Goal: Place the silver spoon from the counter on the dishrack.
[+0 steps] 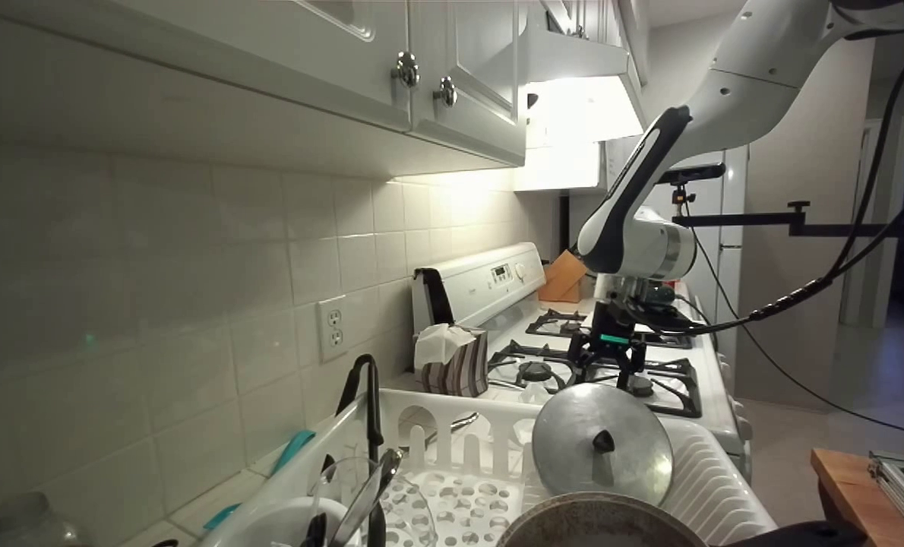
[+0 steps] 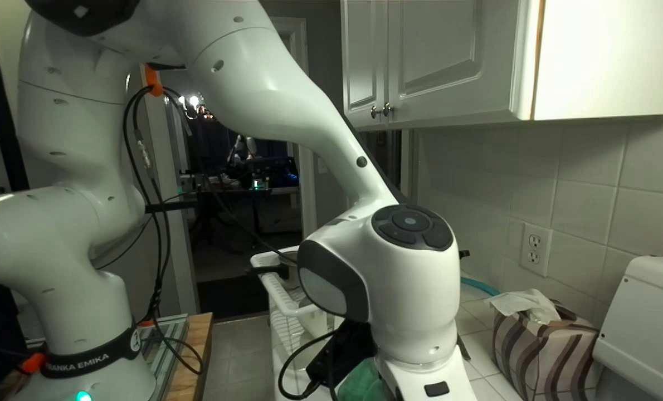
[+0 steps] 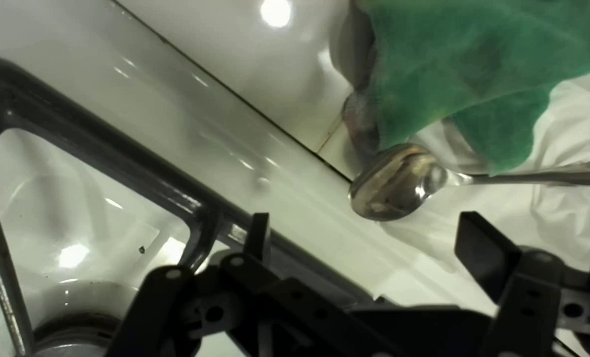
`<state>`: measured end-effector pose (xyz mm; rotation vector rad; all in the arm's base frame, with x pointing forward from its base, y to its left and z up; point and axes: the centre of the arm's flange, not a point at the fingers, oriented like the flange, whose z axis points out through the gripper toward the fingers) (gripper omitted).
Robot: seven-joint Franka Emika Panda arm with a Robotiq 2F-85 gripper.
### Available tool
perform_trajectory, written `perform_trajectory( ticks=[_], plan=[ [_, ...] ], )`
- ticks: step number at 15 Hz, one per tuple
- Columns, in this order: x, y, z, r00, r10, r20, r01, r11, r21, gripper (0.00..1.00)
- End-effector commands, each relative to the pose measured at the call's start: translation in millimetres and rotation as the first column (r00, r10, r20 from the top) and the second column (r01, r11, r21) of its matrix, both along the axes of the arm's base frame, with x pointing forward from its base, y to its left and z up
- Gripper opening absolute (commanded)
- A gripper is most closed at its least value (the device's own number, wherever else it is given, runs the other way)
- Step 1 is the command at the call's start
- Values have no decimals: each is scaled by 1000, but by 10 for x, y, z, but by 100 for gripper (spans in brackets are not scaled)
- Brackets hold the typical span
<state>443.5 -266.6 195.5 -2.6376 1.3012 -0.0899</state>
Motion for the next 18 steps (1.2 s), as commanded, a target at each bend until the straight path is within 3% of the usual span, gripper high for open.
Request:
perform_trajectory(
  ticks=[1,2,5,10,14,16,18],
  plan=[
    [76,55,-64,999,-37,10,37,999,6,78],
    [83,61,-69,999,-40,8,40,999,9,79],
    [106,82,-104,999,-46,-2,46,999,17,60],
    [135,116,-180,999,-52,-15,53,998,23,55],
    [173,136,-212,998,-56,-18,56,998,24,31],
    [197,137,-215,998,-58,-18,58,998,25,14],
    [232,127,-191,998,-59,-10,60,998,23,6]
  ],
)
